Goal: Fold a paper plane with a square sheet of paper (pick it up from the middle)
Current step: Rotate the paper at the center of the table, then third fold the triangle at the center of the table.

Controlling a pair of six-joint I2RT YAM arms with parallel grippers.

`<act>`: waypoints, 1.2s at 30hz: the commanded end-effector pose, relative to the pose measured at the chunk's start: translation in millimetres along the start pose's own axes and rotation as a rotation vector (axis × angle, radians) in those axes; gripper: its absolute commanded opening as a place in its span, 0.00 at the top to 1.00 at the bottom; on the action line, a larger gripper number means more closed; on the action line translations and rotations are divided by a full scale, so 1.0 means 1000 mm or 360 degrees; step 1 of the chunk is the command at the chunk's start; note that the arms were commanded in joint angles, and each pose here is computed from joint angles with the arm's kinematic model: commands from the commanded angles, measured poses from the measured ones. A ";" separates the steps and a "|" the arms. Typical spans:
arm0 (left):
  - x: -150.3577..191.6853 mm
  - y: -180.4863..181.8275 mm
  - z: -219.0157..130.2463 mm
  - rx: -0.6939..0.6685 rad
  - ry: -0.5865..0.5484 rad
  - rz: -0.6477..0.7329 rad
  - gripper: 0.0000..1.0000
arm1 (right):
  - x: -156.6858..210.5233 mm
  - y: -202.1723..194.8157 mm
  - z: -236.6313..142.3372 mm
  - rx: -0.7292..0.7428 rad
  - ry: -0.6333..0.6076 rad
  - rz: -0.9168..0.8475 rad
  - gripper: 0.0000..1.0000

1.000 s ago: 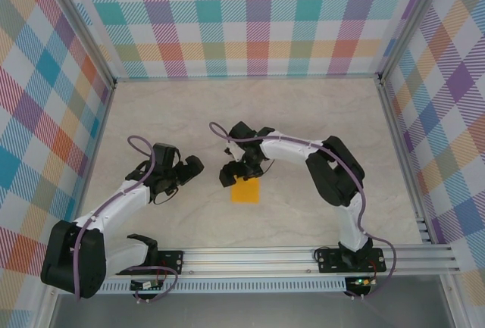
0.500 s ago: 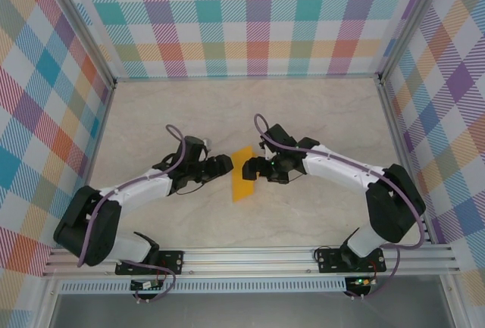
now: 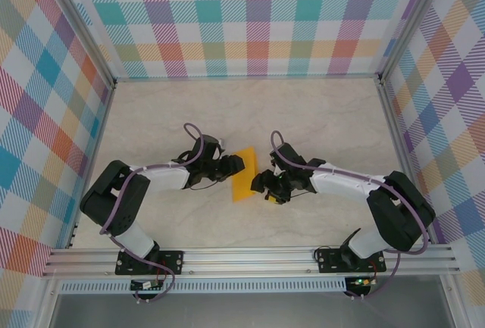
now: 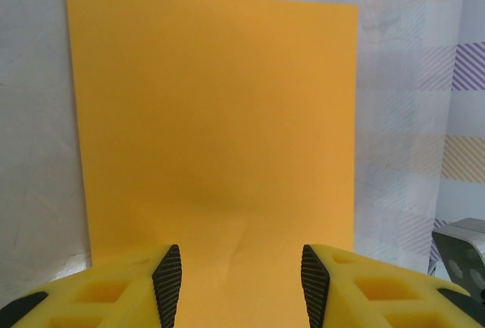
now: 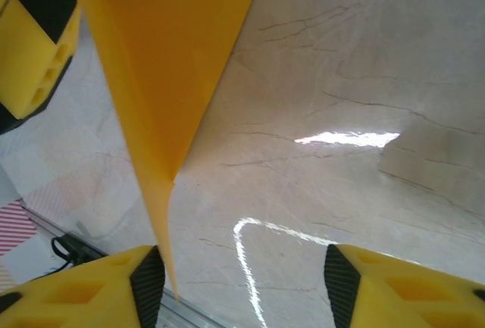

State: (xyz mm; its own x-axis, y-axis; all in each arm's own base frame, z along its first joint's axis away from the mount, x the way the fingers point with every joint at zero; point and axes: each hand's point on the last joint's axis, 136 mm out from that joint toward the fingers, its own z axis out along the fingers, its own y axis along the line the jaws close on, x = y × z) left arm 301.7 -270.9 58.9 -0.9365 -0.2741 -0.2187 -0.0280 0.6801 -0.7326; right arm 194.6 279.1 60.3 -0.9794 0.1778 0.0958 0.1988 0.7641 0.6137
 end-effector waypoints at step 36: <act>0.007 0.017 0.018 -0.0111 0.0081 -0.0027 0.61 | -0.025 0.035 0.015 -0.0014 0.0013 0.0067 0.90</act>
State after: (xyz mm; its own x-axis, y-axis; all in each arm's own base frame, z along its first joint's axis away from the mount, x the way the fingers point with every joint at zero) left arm 300.6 -269.5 31.8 -0.9496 -0.2669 -0.1642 -0.0809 0.7152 -0.6942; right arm 225.4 311.0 72.9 -0.9672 0.2211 0.1253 0.2486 0.7210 0.6468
